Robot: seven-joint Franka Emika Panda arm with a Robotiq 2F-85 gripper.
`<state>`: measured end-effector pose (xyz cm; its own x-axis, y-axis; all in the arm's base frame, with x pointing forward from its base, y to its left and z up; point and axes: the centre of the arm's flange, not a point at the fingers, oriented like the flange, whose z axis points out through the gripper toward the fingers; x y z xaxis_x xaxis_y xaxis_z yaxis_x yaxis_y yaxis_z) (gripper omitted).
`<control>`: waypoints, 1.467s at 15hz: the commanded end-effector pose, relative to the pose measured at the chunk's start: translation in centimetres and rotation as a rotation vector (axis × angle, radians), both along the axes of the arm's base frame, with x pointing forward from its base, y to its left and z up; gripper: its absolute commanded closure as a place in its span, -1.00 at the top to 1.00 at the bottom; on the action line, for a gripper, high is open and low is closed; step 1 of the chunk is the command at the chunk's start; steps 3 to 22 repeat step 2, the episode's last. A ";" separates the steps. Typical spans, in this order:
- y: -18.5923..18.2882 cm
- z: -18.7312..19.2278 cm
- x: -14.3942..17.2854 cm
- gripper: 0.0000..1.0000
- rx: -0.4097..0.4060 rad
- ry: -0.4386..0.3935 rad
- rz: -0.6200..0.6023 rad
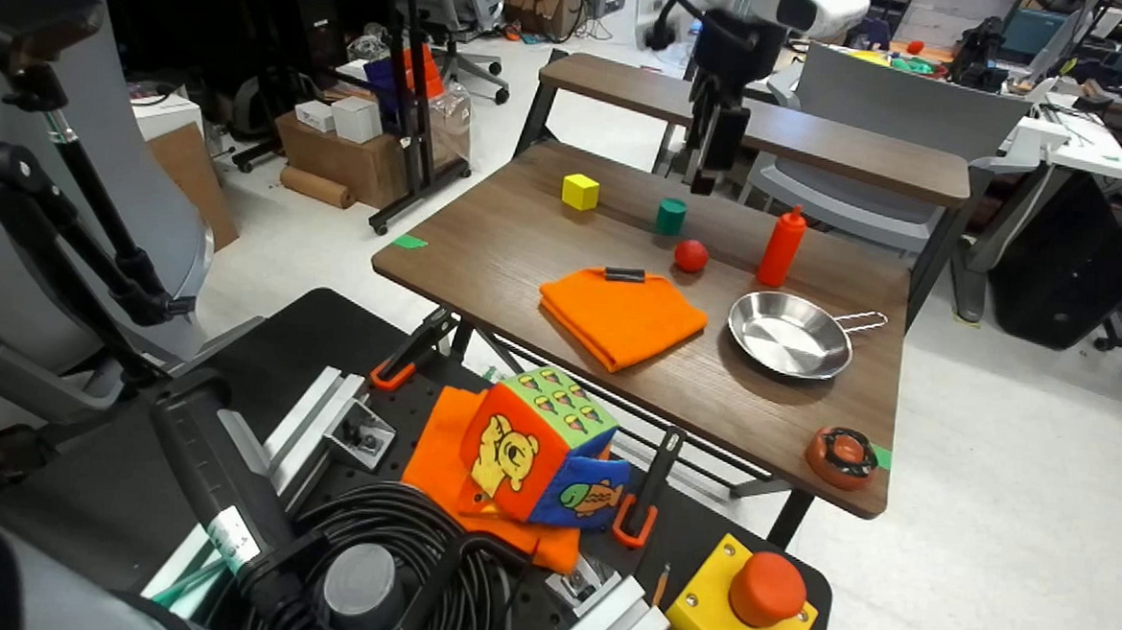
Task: Pick up the red bowl from the pan and put it on the table
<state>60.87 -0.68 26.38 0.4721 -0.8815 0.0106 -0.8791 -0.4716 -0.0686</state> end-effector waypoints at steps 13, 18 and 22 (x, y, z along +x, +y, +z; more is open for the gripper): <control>-0.6 5.9 -9.7 1.00 0.067 0.119 0.010; -0.6 5.9 -9.7 1.00 0.067 0.119 0.010; -0.6 5.9 -9.7 1.00 0.067 0.119 0.010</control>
